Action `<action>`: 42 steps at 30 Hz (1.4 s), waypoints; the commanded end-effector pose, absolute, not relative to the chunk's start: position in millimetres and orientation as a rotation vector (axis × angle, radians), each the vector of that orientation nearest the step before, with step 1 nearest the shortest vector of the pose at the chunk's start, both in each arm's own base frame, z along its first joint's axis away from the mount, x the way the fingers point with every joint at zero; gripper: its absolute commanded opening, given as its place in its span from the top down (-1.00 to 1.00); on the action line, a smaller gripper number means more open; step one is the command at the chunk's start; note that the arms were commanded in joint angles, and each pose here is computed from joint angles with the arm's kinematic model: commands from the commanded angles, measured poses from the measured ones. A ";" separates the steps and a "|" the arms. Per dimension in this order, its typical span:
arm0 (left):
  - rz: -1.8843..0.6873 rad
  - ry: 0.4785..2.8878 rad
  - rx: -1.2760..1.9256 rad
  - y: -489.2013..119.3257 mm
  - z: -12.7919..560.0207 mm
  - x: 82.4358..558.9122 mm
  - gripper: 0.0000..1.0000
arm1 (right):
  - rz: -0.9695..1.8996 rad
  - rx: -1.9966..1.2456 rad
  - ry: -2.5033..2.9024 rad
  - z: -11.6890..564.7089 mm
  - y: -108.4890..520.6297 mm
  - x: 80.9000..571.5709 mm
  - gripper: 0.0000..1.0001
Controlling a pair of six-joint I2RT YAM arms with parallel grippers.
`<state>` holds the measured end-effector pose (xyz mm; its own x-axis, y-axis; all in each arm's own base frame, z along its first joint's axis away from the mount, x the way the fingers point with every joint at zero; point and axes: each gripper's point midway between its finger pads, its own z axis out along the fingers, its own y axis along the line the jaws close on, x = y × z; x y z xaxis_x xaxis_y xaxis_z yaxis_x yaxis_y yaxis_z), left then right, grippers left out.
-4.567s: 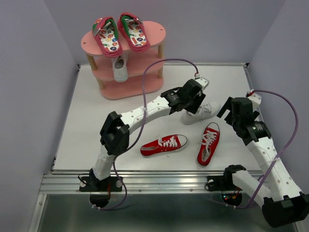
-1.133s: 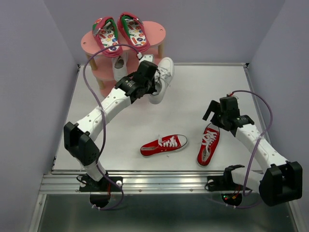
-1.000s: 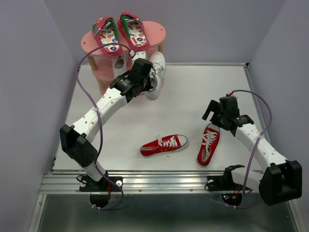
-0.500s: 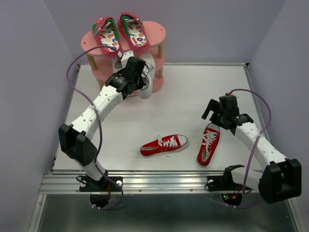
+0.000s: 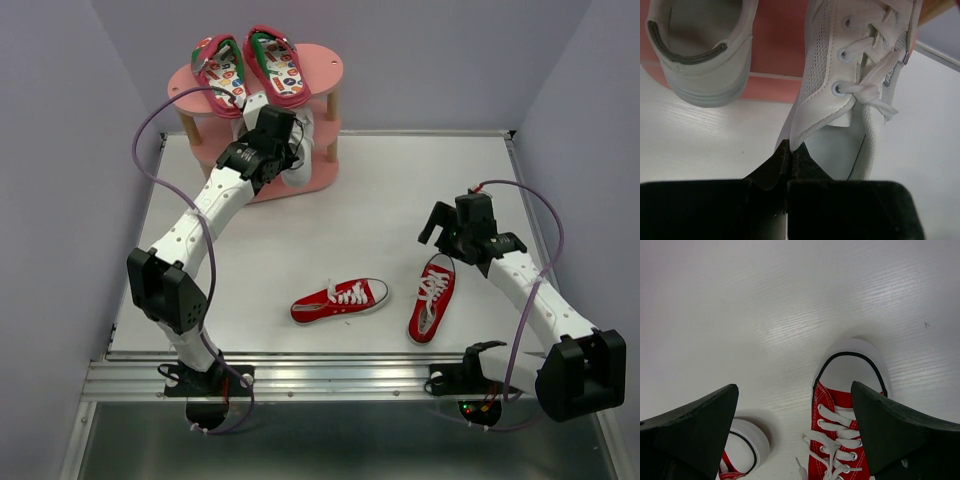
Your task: Place and organize the shoes onto the shoe shelf
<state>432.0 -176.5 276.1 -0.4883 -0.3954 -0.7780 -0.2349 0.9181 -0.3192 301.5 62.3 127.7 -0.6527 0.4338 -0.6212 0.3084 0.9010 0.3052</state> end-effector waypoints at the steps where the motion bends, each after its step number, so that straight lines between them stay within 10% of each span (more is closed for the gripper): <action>1: -0.289 1.893 -0.526 -177.2 336.7 462.7 1.00 | 0.230 0.517 2.273 149.0 60.6 306.9 -1.00; 33: -0.218 1.903 -0.571 -161.4 303.4 518.2 1.00 | 0.200 0.546 2.252 150.3 51.6 291.9 -1.00; 42: -0.221 1.916 -0.578 -161.2 295.1 521.0 0.15 | 0.194 0.555 2.243 152.8 49.3 288.2 -1.00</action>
